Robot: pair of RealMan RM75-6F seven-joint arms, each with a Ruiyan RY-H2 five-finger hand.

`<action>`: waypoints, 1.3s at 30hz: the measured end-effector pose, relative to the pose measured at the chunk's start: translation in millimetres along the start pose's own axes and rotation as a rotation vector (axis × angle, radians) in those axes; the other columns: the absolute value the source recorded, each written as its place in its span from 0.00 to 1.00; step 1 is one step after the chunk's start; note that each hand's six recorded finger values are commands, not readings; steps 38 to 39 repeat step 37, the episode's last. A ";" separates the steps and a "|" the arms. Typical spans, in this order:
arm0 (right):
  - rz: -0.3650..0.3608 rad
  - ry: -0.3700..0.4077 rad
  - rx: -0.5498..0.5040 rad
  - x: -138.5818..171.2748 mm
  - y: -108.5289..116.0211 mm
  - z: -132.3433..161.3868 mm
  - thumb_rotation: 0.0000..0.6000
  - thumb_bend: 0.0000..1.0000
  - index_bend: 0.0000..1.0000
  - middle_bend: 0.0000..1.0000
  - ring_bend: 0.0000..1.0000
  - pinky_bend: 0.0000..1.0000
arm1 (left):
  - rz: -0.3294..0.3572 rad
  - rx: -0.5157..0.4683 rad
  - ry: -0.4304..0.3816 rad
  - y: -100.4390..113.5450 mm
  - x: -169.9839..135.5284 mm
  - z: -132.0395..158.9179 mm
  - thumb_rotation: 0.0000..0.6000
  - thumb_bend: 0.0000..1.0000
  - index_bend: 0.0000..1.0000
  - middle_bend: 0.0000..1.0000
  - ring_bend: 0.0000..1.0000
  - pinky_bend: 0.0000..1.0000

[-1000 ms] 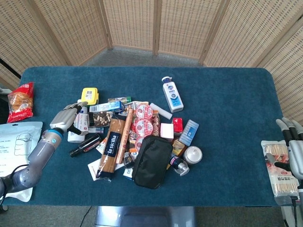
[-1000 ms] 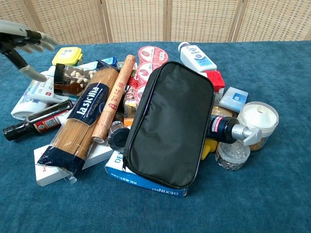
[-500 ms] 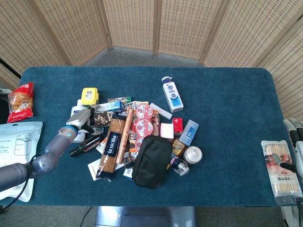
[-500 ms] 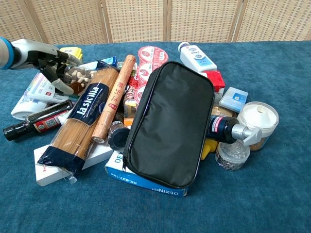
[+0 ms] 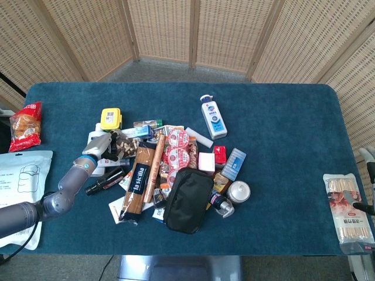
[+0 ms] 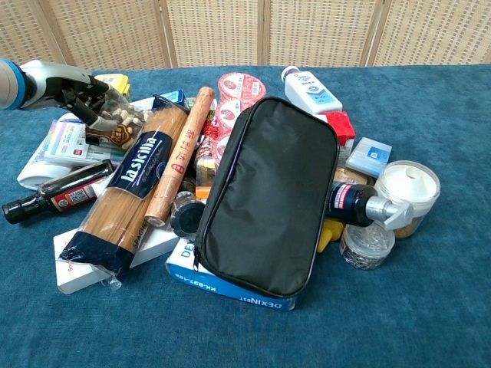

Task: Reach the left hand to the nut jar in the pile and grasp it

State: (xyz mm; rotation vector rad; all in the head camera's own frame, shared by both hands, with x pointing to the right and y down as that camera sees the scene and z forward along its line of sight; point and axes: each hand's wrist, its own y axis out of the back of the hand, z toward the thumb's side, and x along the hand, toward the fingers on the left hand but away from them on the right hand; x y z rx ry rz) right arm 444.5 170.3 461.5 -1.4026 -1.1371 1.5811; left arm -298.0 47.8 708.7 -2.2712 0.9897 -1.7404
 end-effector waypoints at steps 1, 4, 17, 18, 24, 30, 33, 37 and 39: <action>-0.001 0.002 0.000 -0.1 0.3 0.2 1.00 0.24 0.00 0.08 0.06 0.15 | 0.010 -0.009 -0.001 3.2 -2.4 -1.0 1.00 0.61 0.41 0.53 0.79 0.68; -0.001 0.009 -0.003 -0.4 0.2 1.5 1.00 0.24 0.00 0.08 0.06 0.15 | 0.032 -0.035 -0.006 12.3 -10.1 -3.8 1.00 0.61 0.42 0.54 0.79 0.68; 0.012 0.052 -0.008 -9.3 -3.7 14.1 1.00 0.24 0.00 0.08 0.06 0.15 | 0.168 -0.168 -0.110 73.0 -66.8 2.0 1.00 0.60 0.42 0.55 0.79 0.68; 0.014 0.055 -0.008 -10.2 -4.2 14.6 1.00 0.24 0.00 0.08 0.06 0.15 | 0.179 -0.178 -0.125 77.9 -72.9 4.5 1.00 0.60 0.42 0.55 0.79 0.68; 0.035 0.084 -0.005 -20.2 -8.7 16.0 1.00 0.24 0.00 0.08 0.06 0.16 | 0.275 -0.238 -0.240 115.7 -122.1 27.0 1.00 0.60 0.42 0.56 0.79 0.68; 0.066 0.128 -0.008 -34.1 -14.3 14.8 1.00 0.24 0.00 0.08 0.06 0.15 | 0.377 -0.304 -0.333 150.6 -172.3 46.8 1.00 0.60 0.42 0.56 0.79 0.68; 0.088 0.147 0.001 -41.1 -17.5 12.1 1.00 0.24 0.00 0.08 0.06 0.15 | 0.430 -0.329 -0.361 164.6 -190.9 52.2 1.00 0.60 0.42 0.56 0.79 0.68; 0.093 0.173 -0.002 -48.9 -18.8 15.7 1.00 0.24 0.00 0.08 0.06 0.15 | 0.489 -0.352 -0.386 182.4 -209.5 55.6 1.00 0.60 0.42 0.56 0.79 0.68; 0.093 0.173 -0.002 -48.9 -18.8 15.7 1.00 0.24 0.00 0.08 0.06 0.15 | 0.489 -0.352 -0.386 182.4 -209.5 55.6 1.00 0.60 0.42 0.56 0.79 0.68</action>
